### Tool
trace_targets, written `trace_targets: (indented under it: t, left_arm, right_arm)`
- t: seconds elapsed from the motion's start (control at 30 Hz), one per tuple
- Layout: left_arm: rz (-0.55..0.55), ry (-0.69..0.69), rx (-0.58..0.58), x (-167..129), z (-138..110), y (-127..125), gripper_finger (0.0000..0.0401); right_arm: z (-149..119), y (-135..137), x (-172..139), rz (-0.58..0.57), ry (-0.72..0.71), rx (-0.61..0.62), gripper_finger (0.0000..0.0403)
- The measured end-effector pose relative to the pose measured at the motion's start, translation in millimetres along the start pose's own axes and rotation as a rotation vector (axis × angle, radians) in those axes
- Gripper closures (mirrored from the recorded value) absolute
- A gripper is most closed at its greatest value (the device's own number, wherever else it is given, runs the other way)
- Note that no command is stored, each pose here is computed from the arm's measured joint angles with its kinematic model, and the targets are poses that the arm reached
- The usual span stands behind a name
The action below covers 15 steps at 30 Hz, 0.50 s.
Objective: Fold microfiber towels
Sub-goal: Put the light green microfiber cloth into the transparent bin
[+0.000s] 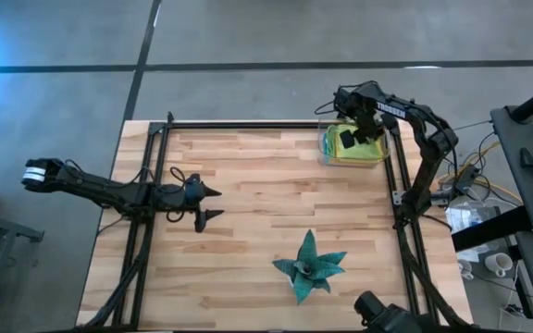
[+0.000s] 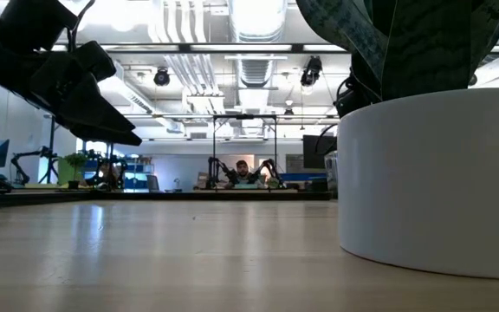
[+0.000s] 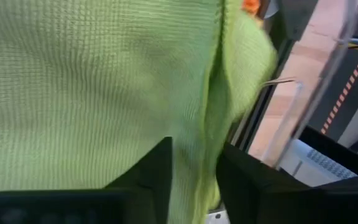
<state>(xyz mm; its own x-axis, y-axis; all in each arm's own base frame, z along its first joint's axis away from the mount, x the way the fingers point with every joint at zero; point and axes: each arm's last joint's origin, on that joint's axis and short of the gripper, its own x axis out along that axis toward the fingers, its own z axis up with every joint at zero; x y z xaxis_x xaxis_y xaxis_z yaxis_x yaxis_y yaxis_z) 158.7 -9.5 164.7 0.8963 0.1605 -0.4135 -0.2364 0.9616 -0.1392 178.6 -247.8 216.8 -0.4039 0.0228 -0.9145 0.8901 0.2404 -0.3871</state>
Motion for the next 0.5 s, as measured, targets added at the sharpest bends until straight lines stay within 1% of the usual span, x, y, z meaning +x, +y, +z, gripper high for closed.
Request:
trace_targets:
  t: [0.07,0.17,0.23,0.3,0.33,0.4,0.5]
  left_arm:
    - [0.002,-0.001,0.000,0.0,0.0,0.1,0.0111]
    - [0.003,-0.001,0.000,0.0,0.0,0.1,0.0111]
    - [0.002,-0.001,-0.001,0.0,0.0,0.1,0.0111]
    - [0.002,0.000,-0.001,0.0,0.0,0.1,0.0111]
    - [0.003,0.000,-0.001,0.0,-0.1,0.1,0.0111]
    - [0.003,0.000,-0.002,0.0,-0.1,0.1,0.0111]
    - [0.003,0.000,-0.002,0.0,-0.1,0.1,0.0111]
  right_arm:
    - [0.3,-2.5,-7.1,0.006,-0.018,0.006,0.0275]
    - [-0.8,-9.8,-26.6,0.042,-0.091,0.041,0.0247]
    - [-2.8,-15.0,-39.5,0.066,-0.138,0.059,0.0238]
    - [-5.5,-19.5,-48.6,0.085,-0.170,0.073,0.0240]
    - [-7.5,-21.4,-52.0,0.101,-0.177,0.078,0.0248]
    - [-11.6,-24.1,-55.7,0.136,-0.172,0.079,0.0278]
    - [-11.7,-23.2,-52.5,0.131,-0.169,0.076,0.0354]
